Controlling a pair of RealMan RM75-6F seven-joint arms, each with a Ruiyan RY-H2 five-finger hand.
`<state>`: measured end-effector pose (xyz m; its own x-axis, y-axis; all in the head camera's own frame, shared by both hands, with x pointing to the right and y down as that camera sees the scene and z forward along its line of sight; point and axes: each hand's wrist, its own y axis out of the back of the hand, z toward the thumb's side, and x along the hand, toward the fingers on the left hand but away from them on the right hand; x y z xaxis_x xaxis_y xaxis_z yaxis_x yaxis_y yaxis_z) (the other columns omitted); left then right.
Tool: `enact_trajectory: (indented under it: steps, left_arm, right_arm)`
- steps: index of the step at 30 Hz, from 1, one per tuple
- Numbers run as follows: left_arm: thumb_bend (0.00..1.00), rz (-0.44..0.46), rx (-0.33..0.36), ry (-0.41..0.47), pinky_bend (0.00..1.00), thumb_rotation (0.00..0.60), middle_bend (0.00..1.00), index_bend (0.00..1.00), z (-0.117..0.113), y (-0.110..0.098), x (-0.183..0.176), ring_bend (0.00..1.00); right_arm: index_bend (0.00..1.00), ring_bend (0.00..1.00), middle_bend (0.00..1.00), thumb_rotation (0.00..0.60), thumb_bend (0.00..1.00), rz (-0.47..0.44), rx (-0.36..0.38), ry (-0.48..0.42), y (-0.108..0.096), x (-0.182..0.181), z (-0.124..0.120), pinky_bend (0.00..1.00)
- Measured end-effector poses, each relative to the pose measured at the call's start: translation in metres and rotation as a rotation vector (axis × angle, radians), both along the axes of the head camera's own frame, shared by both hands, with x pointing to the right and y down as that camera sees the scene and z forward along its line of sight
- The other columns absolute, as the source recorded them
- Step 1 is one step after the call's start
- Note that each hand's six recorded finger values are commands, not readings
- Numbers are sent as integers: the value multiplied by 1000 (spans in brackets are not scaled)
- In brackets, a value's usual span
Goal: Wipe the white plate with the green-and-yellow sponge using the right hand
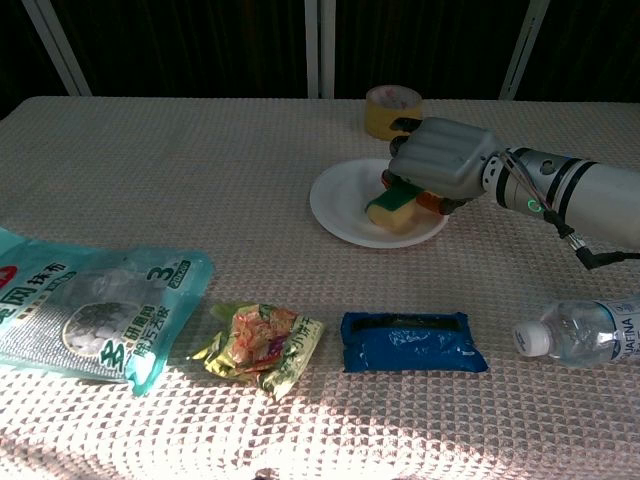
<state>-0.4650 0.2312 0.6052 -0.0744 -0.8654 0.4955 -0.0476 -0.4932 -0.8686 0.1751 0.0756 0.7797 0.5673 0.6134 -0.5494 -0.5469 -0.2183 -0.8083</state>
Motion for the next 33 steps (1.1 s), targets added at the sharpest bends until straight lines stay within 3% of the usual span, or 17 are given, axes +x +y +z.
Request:
enact_trajectory:
  steps: [10,18,25,33]
  left_arm:
    - [94,-7,4,-7,183,600,146,203,-3,1,-3,98]
    - [94,-8,4,0,183,600,146,203,0,4,-3,98]
    - [94,4,2,6,183,600,146,203,3,1,0,98]
    - [94,-2,2,-6,183,600,146,203,0,1,-2,98]
  right_arm:
    - [669,186,405,600,527,54,61,-37,-30,-35,5,0]
    - [668,193,410,600,525,37,43,-77,-21,-20,-9,0]
    - [668,193,410,600,525,8,23,15,-11,2,-6,0]
    - [668,204,410,600,525,33,50,36,-26,-30,9,0]
